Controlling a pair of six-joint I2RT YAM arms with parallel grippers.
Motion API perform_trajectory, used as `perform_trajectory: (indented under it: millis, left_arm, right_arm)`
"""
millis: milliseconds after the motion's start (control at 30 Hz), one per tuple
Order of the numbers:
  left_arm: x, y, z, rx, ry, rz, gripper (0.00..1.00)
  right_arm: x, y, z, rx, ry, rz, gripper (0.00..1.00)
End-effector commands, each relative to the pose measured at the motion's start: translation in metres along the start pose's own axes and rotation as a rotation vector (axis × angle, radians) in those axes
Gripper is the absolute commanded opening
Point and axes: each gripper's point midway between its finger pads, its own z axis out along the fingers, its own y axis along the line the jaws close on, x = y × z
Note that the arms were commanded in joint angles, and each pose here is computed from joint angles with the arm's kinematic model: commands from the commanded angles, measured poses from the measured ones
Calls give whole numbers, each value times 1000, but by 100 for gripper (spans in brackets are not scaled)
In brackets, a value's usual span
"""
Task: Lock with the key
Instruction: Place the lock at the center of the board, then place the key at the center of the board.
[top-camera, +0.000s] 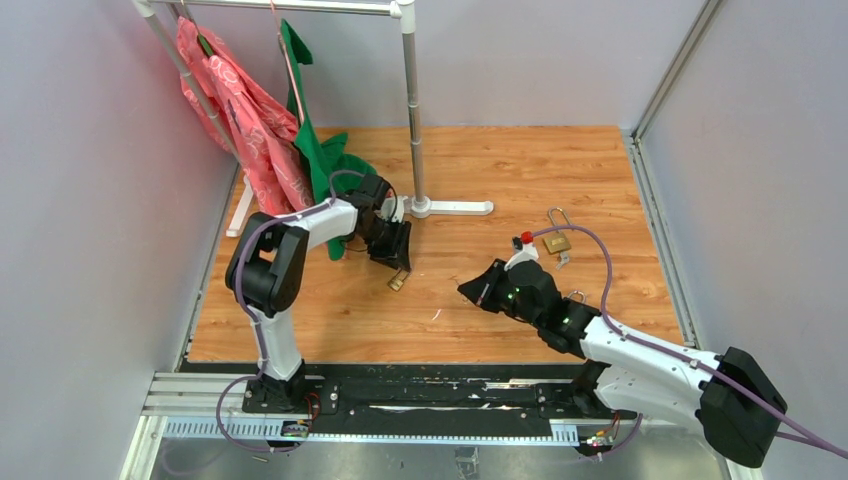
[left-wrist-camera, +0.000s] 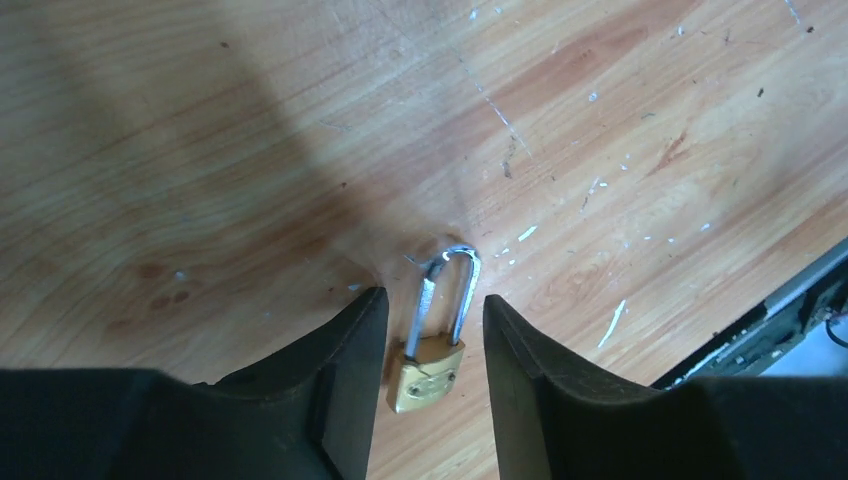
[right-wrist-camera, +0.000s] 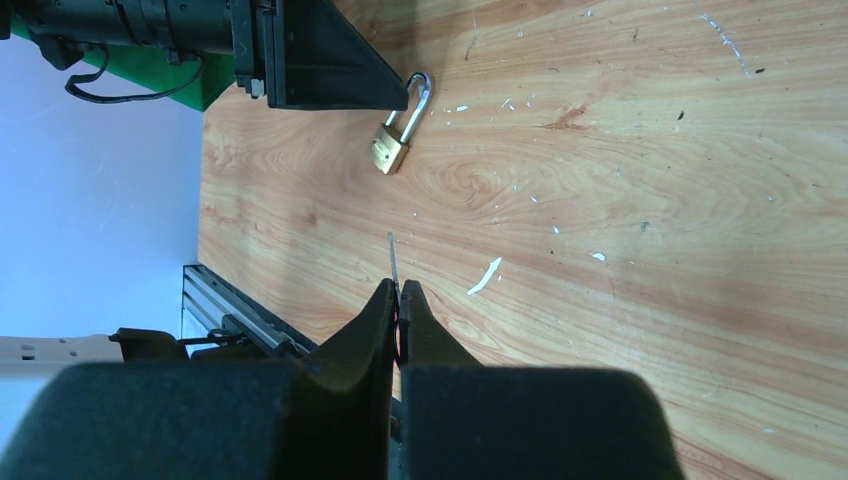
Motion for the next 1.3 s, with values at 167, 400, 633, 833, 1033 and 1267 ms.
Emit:
perform_trajectory:
  millis: [167, 400, 633, 833, 1033, 1267]
  left_arm:
    - [-22, 14, -29, -149, -98, 23, 52]
    - [-36, -25, -89, -133, -239, 83, 54]
    - [-28, -85, -138, -39, -369, 170, 54]
    - [-23, -115, -181, 31, -488, 200, 54]
    - [-15, -129, -206, 78, -550, 211, 54]
    - [-11, -131, -212, 83, -567, 214, 54]
  right_arm:
    - [11, -8, 1, 40, 26, 49, 0]
    - [40, 17, 18, -11, 119, 72, 0]
    - [85, 54, 52, -97, 301, -3, 0]
    - [118, 70, 81, -131, 443, -46, 0]
    - [140, 63, 98, -92, 509, -62, 1]
    - [145, 48, 102, -27, 512, -79, 19]
